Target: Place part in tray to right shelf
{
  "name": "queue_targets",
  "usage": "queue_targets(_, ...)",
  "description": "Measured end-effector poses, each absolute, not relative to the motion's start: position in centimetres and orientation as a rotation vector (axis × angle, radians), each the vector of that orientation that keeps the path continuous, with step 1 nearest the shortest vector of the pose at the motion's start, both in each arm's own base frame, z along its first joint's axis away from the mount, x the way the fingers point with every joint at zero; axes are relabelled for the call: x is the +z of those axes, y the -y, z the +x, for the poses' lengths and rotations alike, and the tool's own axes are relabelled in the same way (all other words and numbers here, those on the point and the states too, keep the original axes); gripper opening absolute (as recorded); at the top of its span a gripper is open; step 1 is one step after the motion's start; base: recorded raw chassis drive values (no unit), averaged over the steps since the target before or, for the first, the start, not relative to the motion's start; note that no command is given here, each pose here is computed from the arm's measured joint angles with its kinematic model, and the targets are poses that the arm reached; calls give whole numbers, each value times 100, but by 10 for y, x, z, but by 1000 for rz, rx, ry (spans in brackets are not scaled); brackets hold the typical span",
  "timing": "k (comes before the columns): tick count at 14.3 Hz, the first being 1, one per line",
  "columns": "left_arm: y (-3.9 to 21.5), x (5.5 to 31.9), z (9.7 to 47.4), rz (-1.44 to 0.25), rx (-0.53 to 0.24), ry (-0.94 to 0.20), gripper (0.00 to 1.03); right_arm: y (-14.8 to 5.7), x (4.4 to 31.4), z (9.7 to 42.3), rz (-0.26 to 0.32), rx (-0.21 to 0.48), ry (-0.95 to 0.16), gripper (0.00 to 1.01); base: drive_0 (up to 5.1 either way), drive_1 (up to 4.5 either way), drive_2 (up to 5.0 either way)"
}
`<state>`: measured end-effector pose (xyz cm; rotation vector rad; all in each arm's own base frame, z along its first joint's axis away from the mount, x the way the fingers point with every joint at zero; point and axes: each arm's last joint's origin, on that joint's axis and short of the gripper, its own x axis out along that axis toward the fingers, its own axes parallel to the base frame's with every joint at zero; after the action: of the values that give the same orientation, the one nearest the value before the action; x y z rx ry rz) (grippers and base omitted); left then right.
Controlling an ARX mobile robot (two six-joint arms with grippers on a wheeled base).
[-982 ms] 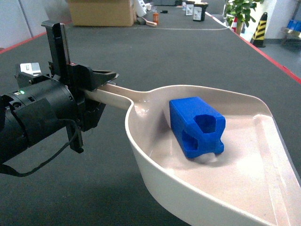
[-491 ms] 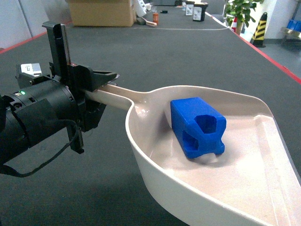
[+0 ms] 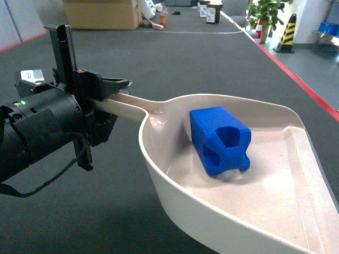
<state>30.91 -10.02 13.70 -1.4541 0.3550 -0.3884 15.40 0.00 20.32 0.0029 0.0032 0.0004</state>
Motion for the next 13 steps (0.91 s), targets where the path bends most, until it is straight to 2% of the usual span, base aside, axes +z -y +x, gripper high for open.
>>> queue_targets(9,100,137,309,-1453,-386,-357,13,0,203,154,2,0,-5,98,0,0,0)
queue_targets(13,100,137,309,-1454,-387,-358,13,0,203,154,2,0,-4,98,507,-235,-235)
